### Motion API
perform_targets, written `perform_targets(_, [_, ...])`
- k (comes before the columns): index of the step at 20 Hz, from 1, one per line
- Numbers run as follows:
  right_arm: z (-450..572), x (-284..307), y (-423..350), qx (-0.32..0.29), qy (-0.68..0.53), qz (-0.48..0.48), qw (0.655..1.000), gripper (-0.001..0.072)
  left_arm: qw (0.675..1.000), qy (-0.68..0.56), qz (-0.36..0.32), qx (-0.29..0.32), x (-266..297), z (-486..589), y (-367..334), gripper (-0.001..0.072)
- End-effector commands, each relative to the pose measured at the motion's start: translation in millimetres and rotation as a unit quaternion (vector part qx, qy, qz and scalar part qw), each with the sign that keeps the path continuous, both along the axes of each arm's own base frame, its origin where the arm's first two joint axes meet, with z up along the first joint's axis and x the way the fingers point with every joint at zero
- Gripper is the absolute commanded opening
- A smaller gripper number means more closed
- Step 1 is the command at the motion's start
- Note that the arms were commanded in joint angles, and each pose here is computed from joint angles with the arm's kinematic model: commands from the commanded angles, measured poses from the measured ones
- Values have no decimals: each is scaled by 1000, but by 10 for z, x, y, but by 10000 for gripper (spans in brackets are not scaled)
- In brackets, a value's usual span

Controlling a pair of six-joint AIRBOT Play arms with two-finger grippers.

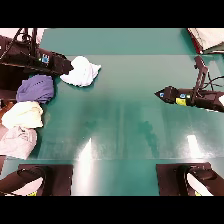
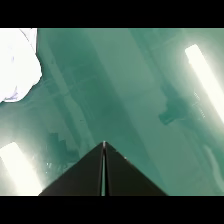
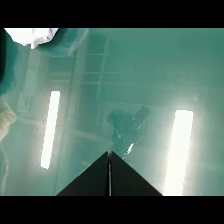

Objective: Fold the shirts.

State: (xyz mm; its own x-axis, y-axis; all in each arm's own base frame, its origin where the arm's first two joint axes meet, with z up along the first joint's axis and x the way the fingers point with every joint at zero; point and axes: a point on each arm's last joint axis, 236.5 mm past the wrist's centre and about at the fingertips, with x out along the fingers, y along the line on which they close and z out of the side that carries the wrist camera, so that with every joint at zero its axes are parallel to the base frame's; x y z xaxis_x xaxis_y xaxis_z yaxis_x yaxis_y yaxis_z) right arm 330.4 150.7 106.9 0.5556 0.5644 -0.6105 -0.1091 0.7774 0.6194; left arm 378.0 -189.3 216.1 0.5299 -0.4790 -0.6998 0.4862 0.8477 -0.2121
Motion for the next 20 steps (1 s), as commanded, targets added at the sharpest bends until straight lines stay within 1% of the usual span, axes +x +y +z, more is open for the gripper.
perform_targets(1, [-7, -2, 3, 1, 1, 0, 1000, 18, 1000, 0, 0, 0, -3, -2, 3, 21])
perform_targets(13, [-36, -20, 2, 0, 4, 0, 1000, 18, 1000, -2, 1, -1, 8, 10, 1, 21])
perform_targets(20, [-36, -36, 18, 4, 7, 3, 1000, 18, 999, -29, 8, -17, 110, 118, -31, 22])
